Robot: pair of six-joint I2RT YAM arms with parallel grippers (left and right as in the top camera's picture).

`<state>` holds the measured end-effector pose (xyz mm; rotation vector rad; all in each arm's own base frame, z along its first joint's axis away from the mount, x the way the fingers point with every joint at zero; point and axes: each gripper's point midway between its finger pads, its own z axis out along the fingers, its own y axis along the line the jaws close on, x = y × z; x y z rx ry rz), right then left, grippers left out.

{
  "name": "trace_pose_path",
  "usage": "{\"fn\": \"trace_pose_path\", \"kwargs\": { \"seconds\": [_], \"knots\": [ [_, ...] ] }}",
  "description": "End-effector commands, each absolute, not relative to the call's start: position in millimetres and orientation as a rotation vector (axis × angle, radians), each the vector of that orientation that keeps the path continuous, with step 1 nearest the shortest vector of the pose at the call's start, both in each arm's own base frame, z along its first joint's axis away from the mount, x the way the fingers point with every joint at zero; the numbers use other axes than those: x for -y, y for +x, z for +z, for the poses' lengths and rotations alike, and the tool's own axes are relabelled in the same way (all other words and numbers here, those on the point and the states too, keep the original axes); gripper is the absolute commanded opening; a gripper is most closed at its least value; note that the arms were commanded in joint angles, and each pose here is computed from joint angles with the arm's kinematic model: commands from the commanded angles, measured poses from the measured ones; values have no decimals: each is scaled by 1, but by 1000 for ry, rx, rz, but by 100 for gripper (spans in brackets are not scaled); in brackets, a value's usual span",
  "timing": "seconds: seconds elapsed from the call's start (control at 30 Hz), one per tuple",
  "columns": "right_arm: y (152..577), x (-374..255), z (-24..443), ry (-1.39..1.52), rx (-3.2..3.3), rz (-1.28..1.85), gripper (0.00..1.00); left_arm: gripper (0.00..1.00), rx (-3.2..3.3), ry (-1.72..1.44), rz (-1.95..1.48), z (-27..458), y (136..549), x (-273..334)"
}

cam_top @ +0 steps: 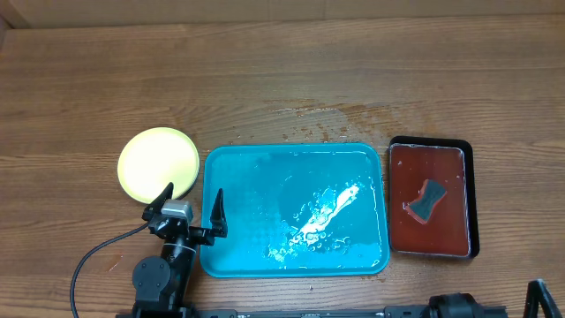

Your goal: Clean dirty plates on tray and stack at the side

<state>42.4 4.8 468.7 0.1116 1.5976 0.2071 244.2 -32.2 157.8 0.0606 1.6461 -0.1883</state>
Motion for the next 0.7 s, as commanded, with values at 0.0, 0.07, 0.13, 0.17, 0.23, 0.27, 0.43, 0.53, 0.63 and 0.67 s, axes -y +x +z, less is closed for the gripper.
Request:
{"fn": "trace_pose_path", "kwargs": {
  "seconds": [0.0, 0.07, 0.13, 0.17, 0.23, 0.27, 0.43, 0.53, 0.63, 0.67],
  "knots": [
    [43, -20, 476, 68, -1574, 246, 100, 100, -1645, 40, -195, 157, 244, 31],
    [43, -23, 482, 57, -1550, 252, 100, 100, -1645, 40, -195, 157, 244, 31],
    [43, -26, 485, 39, -1515, 264, 100, 99, -1645, 40, -195, 157, 244, 31],
    [43, -28, 487, 27, -1490, 270, 100, 100, -1645, 40, -195, 157, 244, 31],
    [42, -30, 487, 2, -1431, 284, 100, 100, -1645, 40, -195, 157, 244, 31],
    [43, -31, 485, -10, -1396, 289, 100, 99, -1645, 40, -195, 157, 244, 31],
    [57, -35, 460, -45, -1297, 302, 100, 100, -1645, 40, -195, 157, 244, 31],
    [76, -36, 438, -54, -1280, 305, 100, 100, -1645, 40, -195, 157, 244, 31],
    [99, -40, 416, -79, -1266, 320, 100, 100, -1645, 40, -195, 157, 244, 31],
    [107, -42, 410, -88, -1266, 327, 100, 100, -1645, 40, -195, 157, 244, 31]
  ]
}}
